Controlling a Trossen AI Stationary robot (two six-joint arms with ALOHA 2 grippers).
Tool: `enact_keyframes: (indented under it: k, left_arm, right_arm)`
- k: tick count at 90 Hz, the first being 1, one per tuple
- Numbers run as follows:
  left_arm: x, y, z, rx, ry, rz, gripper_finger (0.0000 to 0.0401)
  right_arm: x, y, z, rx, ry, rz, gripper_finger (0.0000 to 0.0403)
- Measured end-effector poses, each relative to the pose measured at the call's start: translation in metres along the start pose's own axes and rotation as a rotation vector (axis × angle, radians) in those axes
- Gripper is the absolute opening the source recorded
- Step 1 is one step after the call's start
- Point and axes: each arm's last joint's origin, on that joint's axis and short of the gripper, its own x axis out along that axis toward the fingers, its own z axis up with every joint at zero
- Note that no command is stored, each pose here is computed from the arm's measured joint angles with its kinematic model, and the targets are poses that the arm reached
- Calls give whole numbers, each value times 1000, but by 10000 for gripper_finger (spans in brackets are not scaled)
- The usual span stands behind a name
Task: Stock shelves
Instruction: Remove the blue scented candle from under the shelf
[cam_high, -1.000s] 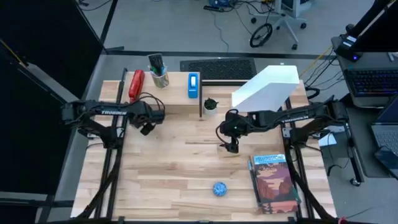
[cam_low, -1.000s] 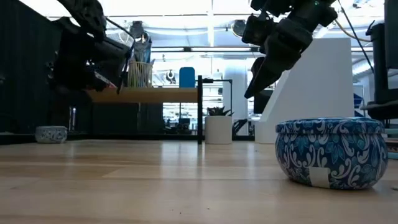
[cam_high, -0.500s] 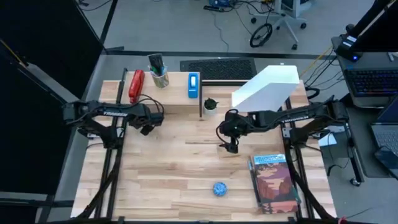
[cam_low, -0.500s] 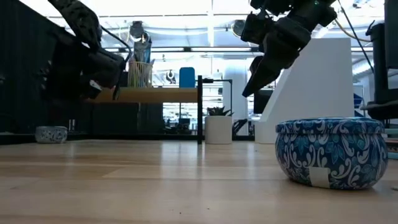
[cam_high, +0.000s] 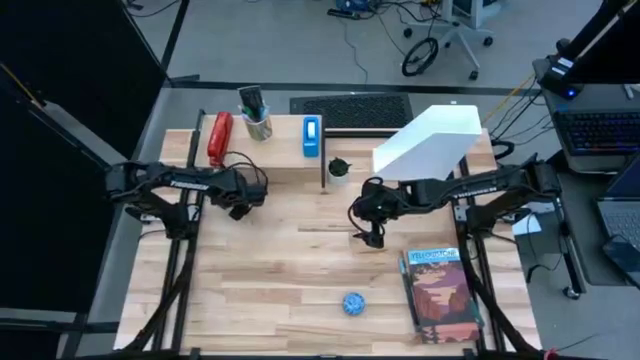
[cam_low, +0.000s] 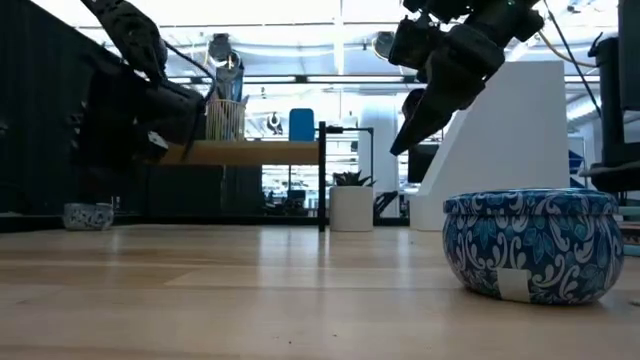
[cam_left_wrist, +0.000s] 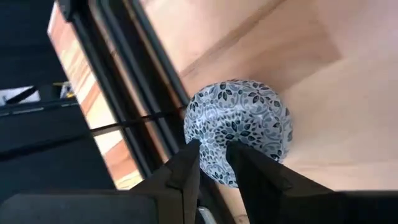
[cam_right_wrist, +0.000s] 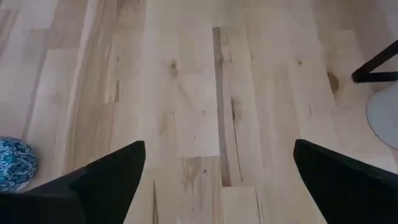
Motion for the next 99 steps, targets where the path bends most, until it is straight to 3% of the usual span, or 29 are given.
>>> enact_keyframes:
  k: [18, 36, 75, 99]
  left_arm:
    - [-16, -9, 1, 11, -13, -79, 88]
    - [-41, -23, 4, 38, -41, -238, 88]
    - [-88, -74, -4, 245, -240, -737, 88]
    - [-130, -70, -6, 345, -318, -765, 88]
  right_arm:
    - [0, 0, 0, 0, -1, 0, 393]
    - [0, 0, 0, 0, -3, 0, 393]
    - [0, 0, -4, 6, 46, -3, 393]
    - [-20, 1, 3, 33, 105, -9, 393]
